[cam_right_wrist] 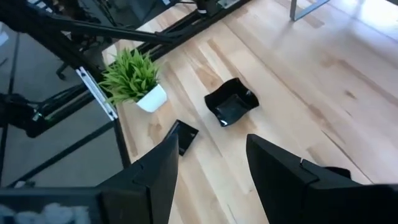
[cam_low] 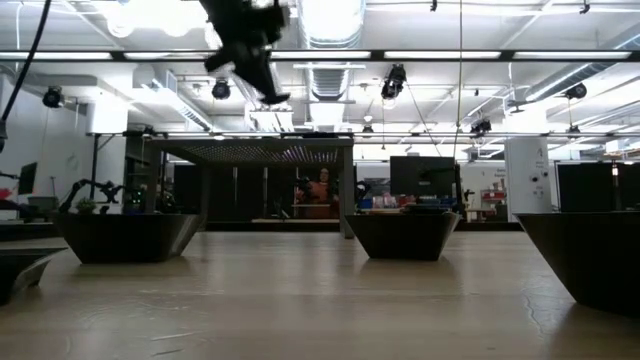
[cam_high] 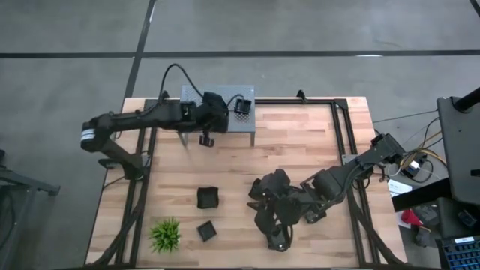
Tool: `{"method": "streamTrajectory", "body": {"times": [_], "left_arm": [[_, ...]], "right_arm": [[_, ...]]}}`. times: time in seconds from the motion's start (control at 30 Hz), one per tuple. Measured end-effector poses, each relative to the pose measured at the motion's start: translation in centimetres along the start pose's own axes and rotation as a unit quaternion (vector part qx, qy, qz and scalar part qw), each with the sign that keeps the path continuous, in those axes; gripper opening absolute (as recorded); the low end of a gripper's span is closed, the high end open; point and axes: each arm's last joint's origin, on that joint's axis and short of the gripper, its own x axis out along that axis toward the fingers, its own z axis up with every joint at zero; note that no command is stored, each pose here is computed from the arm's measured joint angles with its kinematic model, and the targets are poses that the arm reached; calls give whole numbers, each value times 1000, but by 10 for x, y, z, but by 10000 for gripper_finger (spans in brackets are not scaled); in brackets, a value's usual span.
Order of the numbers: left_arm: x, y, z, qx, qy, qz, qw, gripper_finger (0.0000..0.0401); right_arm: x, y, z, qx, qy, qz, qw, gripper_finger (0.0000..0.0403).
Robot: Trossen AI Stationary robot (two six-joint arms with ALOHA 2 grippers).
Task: Pick & Place Mini shaped plates
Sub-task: Stack the drop-shaped plate on the other drop plate on the shelf
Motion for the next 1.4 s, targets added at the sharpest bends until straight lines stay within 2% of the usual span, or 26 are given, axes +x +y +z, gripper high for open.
{"method": "streamTrajectory", "body": {"times": [0.23, 0.4, 0.57, 0.67, 0.83, 1.0, 1.4], "left_arm": [[-49, -33, 23, 56, -77, -23, 995, 0], [-81, -61, 33, 106, -102, 9, 989, 0], [-101, -90, 42, 161, -138, -2, 977, 0], [-103, -105, 47, 185, -145, -13, 972, 0], [-105, -119, 52, 205, -153, -25, 966, 0], [-104, -121, 53, 206, -151, -28, 966, 0], [-104, -121, 53, 205, -156, -37, 966, 0]], "right_arm": [[2, -9, 10, 45, -22, -26, 998, 187], [0, -18, 24, 98, -60, -45, 992, 187], [7, -26, 45, 190, -101, -32, 976, 187], [12, -31, 57, 209, -99, -8, 973, 187], [21, -42, 71, 241, -93, 1, 966, 187], [31, -48, 74, 246, -74, -1, 967, 187], [37, -57, 80, 242, -79, -15, 967, 187]]}}
